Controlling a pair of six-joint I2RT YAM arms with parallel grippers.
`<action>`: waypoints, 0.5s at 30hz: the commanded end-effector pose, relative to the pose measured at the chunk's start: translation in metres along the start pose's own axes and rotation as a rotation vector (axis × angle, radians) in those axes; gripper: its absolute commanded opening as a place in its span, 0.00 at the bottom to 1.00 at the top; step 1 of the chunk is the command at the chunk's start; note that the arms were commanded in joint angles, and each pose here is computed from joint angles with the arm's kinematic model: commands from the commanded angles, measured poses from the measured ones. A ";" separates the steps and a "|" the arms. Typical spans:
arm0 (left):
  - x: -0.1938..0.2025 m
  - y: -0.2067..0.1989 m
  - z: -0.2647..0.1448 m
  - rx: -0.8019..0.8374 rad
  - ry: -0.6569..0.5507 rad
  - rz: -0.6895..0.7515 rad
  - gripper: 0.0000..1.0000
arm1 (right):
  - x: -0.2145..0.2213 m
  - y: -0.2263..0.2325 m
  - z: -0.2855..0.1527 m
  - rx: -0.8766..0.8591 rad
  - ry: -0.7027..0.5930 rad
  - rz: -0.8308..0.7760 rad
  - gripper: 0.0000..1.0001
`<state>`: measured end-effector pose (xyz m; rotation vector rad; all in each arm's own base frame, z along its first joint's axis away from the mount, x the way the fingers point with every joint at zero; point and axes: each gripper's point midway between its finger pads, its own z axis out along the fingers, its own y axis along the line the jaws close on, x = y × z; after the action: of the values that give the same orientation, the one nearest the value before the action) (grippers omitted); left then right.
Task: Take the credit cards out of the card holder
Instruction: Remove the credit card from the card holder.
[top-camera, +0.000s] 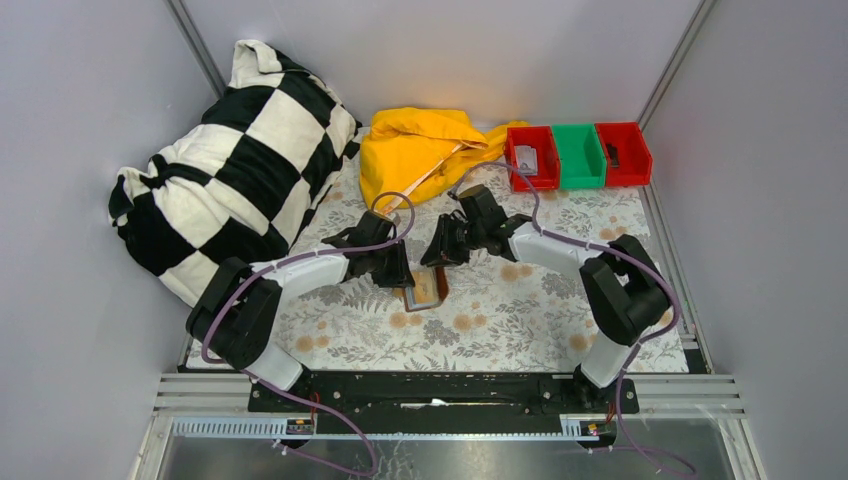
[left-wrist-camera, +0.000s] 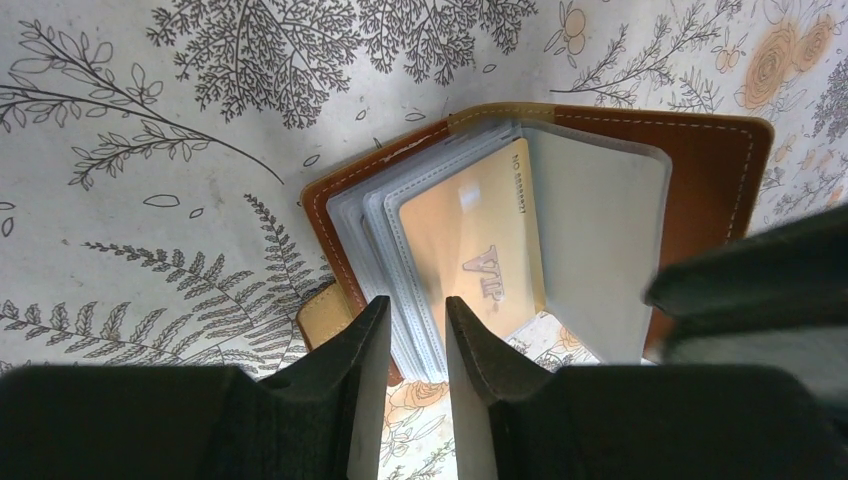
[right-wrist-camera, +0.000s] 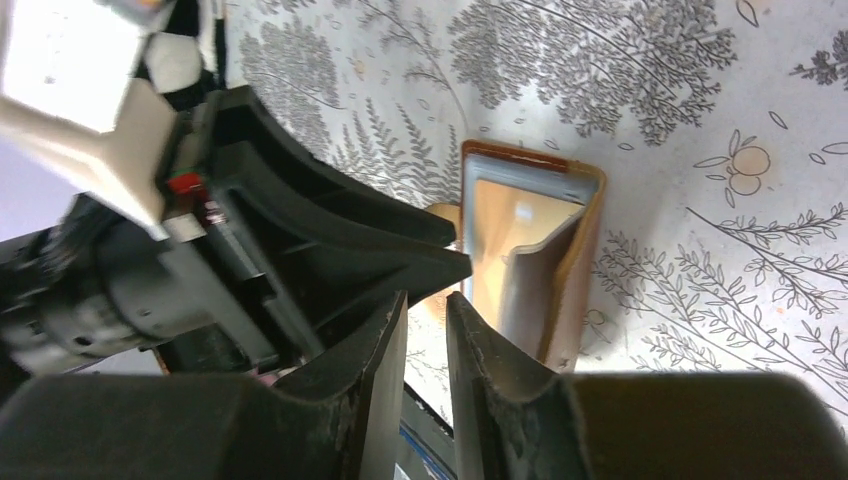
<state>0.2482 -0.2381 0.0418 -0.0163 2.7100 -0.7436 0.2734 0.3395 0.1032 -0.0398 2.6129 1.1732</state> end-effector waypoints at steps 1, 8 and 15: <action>-0.006 -0.008 0.002 0.039 -0.025 0.008 0.30 | 0.011 -0.010 0.015 0.018 0.049 0.009 0.28; 0.000 0.001 0.007 0.010 0.002 0.016 0.30 | 0.022 -0.052 0.012 0.185 0.037 0.030 0.26; 0.004 0.003 0.007 0.016 0.002 0.028 0.30 | 0.035 -0.079 0.007 0.229 0.041 0.053 0.28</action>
<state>0.2475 -0.2381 0.0332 -0.0098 2.7210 -0.7399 0.2528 0.3063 0.0324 0.0547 2.8013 0.9275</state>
